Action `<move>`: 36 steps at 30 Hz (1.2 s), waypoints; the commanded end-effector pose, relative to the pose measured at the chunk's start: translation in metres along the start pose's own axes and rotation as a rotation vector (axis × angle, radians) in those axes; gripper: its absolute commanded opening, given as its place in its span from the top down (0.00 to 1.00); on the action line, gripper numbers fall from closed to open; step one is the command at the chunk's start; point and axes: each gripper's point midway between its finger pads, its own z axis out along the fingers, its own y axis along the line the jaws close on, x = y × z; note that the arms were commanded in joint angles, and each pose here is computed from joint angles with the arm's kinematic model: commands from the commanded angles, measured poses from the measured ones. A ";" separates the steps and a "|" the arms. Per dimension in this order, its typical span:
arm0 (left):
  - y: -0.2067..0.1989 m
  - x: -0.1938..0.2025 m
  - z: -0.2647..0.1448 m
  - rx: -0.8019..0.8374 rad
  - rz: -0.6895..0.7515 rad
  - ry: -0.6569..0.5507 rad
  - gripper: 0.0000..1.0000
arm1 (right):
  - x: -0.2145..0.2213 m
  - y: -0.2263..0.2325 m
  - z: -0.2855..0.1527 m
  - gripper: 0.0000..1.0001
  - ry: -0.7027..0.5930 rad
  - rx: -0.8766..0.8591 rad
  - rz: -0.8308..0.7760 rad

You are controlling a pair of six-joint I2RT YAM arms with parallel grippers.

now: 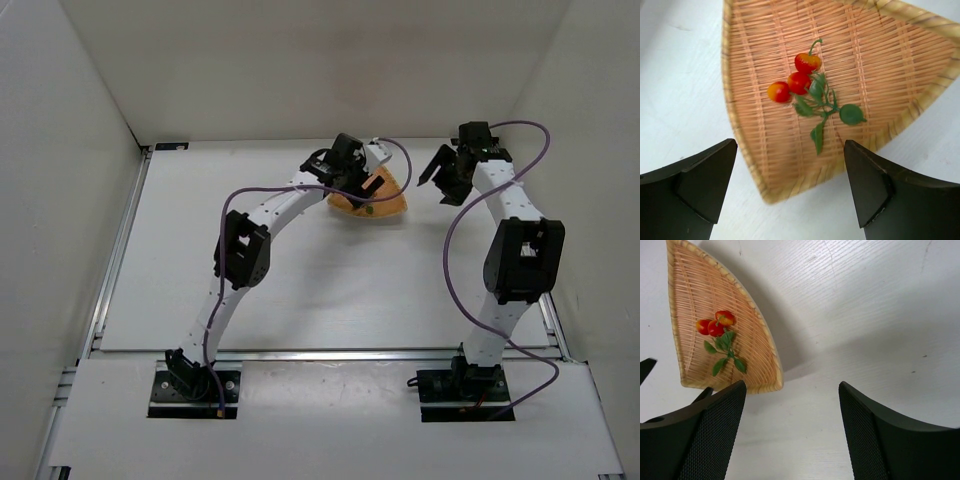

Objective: Place and organize the fake fruits in the fruit bowl

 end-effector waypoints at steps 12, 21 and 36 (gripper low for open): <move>0.177 0.106 -0.240 -0.501 -0.281 0.155 0.00 | -0.001 -0.075 -0.038 0.06 -0.066 0.025 0.100; 0.210 0.269 -0.334 -0.741 -0.682 0.369 0.00 | 0.000 -0.096 -0.048 0.02 -0.079 0.087 0.028; 0.189 0.310 -0.360 -0.736 -0.844 0.369 0.00 | 0.017 -0.095 -0.043 0.02 -0.019 0.060 0.044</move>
